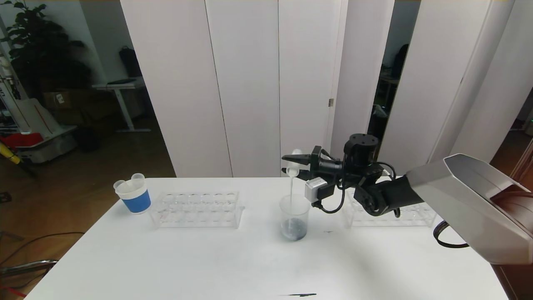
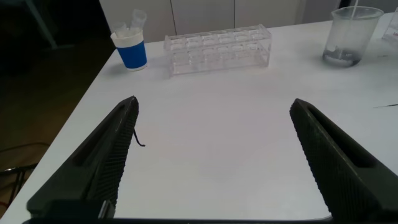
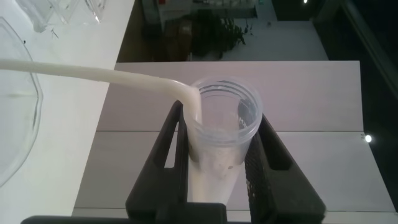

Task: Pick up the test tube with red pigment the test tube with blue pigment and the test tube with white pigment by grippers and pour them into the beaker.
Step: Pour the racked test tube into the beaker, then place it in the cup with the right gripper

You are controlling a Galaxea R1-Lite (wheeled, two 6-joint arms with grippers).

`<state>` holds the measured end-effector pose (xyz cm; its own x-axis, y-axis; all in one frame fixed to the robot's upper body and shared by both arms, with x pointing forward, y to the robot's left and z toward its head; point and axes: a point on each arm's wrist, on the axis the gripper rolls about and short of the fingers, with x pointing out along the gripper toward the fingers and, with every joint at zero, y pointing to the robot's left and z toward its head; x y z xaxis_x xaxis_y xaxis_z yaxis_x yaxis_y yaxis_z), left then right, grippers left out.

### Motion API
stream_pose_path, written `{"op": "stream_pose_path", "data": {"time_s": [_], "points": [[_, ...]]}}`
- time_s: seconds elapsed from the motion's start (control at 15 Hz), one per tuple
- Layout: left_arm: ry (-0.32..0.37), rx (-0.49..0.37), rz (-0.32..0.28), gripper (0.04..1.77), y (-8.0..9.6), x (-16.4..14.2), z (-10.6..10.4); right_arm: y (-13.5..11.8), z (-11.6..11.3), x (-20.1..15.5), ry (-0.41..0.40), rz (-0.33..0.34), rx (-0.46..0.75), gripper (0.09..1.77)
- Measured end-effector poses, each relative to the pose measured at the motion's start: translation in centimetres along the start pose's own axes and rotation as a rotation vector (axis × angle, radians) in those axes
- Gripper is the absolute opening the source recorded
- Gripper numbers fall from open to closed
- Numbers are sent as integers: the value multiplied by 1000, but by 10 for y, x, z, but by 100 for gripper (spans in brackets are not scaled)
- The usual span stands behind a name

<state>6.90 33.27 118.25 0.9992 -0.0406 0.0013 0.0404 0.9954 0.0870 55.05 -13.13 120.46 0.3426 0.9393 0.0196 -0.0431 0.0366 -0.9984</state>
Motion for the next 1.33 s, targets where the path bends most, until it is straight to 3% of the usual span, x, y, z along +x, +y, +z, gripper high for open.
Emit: {"op": "stream_pose_path", "data": {"time_s": [1.33], "points": [[0, 0, 0, 174, 0, 0, 0, -4, -3, -10, -2, -24, -82, 59]]}}
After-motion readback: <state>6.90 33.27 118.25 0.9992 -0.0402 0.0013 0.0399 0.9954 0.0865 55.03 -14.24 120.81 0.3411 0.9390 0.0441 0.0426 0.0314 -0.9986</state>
